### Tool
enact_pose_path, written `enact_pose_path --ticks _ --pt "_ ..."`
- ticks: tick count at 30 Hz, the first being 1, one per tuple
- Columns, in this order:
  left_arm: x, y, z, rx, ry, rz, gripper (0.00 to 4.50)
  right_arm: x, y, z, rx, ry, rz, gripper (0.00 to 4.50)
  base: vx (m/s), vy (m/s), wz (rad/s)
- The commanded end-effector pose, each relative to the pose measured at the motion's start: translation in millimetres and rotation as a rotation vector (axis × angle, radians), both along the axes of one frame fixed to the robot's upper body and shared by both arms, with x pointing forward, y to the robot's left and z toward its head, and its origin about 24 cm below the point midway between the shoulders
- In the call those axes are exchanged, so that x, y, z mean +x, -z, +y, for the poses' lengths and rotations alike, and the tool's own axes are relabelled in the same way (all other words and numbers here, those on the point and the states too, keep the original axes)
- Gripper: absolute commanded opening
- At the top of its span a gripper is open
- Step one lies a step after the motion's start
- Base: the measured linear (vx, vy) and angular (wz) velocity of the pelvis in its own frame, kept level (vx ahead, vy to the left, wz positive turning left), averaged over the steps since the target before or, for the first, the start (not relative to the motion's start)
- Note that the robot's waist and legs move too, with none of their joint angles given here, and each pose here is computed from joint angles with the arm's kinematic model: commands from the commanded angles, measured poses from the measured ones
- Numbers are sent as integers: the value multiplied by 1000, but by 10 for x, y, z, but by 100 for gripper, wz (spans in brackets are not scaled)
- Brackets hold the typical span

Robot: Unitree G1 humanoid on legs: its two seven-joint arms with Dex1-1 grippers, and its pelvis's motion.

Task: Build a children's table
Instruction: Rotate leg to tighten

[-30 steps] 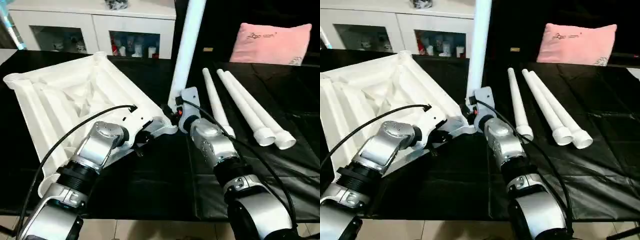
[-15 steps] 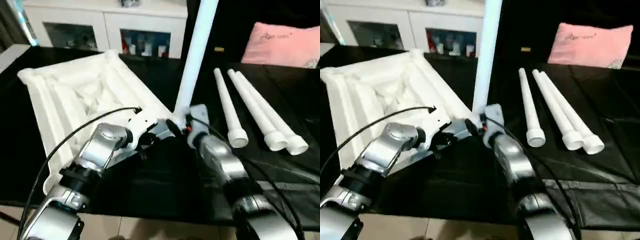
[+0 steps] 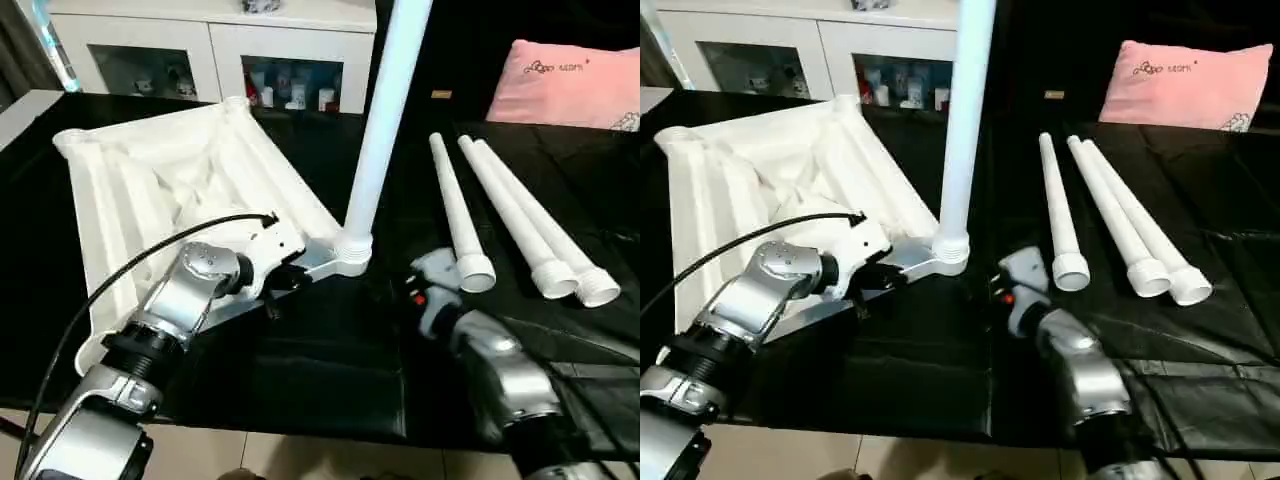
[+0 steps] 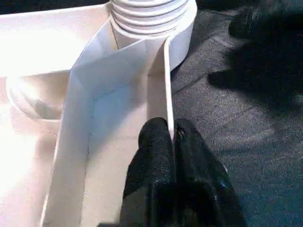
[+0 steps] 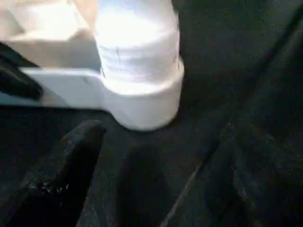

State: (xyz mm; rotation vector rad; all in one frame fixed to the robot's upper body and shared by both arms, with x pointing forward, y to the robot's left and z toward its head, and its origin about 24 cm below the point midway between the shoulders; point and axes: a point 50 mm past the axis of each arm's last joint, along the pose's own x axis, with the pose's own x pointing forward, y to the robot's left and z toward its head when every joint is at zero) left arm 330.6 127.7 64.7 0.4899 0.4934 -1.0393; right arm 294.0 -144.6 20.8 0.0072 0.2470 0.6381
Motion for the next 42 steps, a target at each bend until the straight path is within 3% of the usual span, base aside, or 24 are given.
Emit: enact_pose_path --ticks 1,3,13,20,28,42 --pt "-1 4 -23 31 52 -10 0 -14 -70 -49 16 -21 -18 448 0 0 0" --pt "-23 17 -16 26 101 -1 0 -48 -169 -145 6 -87 -38 448 0 0 0" --pt "-95 29 26 30 258 30 0 -73 -373 -312 -54 -298 -54 448 0 0 0" --pt "-141 5 30 43 385 42 0 -33 -512 -335 -18 -444 -26 448 0 0 0" --pt "-174 -14 23 49 478 81 0 69 -545 -270 -52 -558 -13 448 0 0 0" --pt "-165 -18 23 38 510 115 0 69 -496 -147 -76 -762 51 448 0 0 0"
